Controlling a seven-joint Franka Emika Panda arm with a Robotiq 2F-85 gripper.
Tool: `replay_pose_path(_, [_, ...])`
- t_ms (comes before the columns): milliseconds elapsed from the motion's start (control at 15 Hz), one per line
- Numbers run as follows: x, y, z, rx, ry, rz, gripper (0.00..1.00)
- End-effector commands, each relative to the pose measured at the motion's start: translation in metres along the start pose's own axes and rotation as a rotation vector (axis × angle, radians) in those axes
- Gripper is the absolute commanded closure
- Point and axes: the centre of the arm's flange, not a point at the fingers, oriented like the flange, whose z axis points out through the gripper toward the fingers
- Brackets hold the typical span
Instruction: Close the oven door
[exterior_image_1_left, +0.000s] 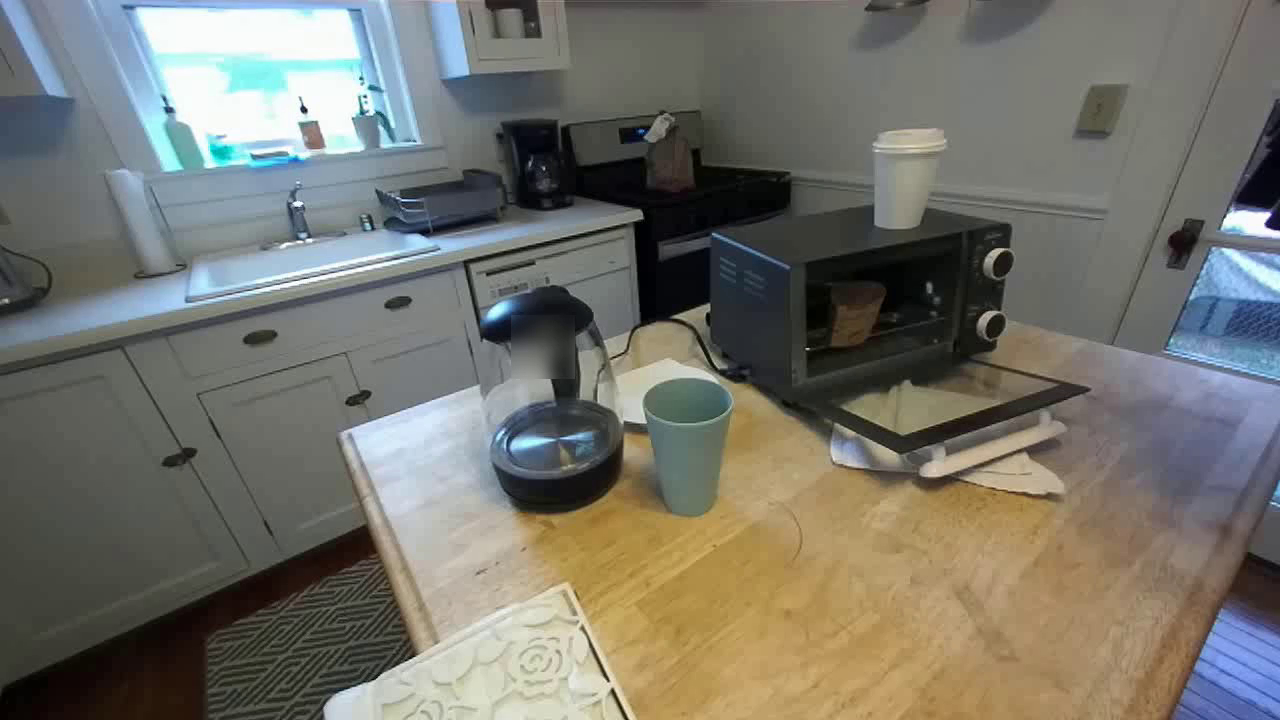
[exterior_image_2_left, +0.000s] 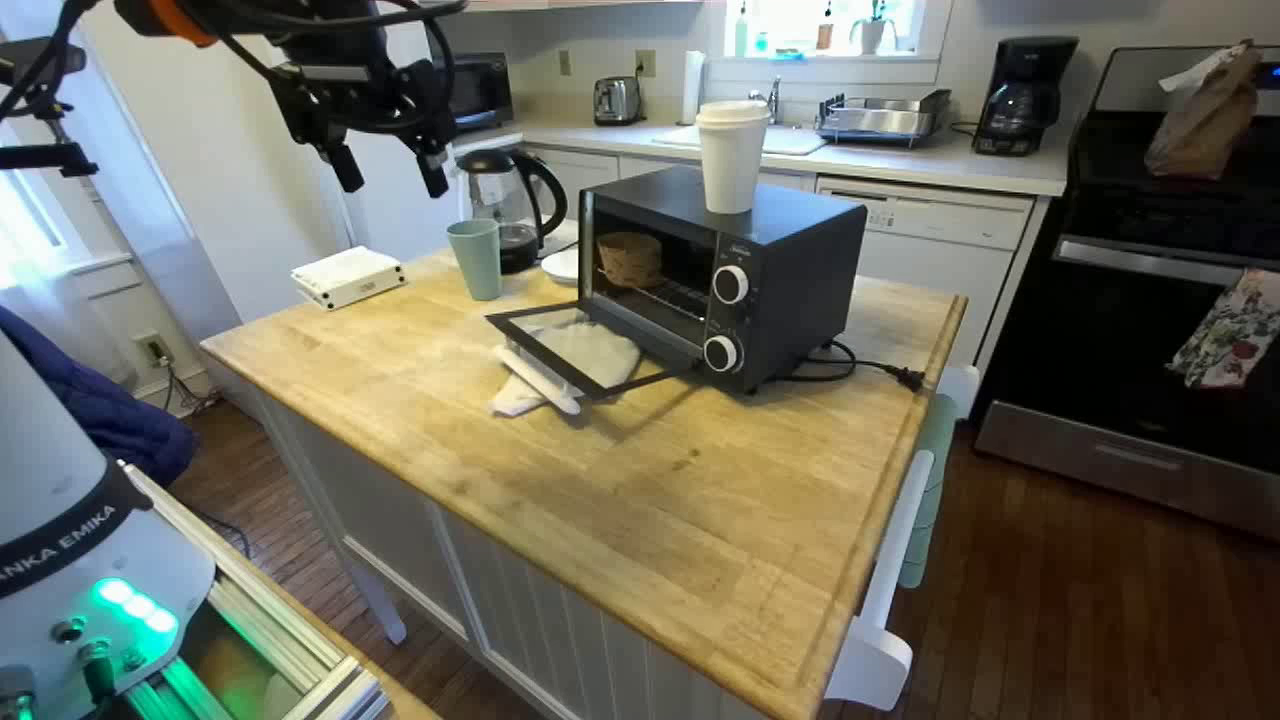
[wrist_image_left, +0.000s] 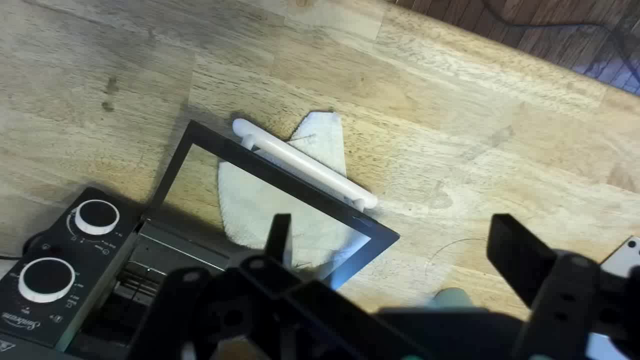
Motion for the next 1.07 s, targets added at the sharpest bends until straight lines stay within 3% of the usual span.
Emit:
replay_pose_path(0, [0.0,0.0,0.0,0.0,0.0,0.0,0.0])
replay_pose_path(200, [0.0,0.0,0.0,0.0,0.0,0.0,0.0])
replay_pose_path(333, [0.002,-0.007,0.016,0.039,-0.003,-0.094,0.0])
replay_pose_path(667, [0.002,-0.031,0.068,0.055,-0.108,-0.373,0.0])
replay_pose_path(933, [0.003,-0.021,0.099,-0.056,-0.256,-0.494,0.0])
replay_pose_path(1000, [0.024,-0.018,0.063,-0.003,-0.202,-0.428,0.0])
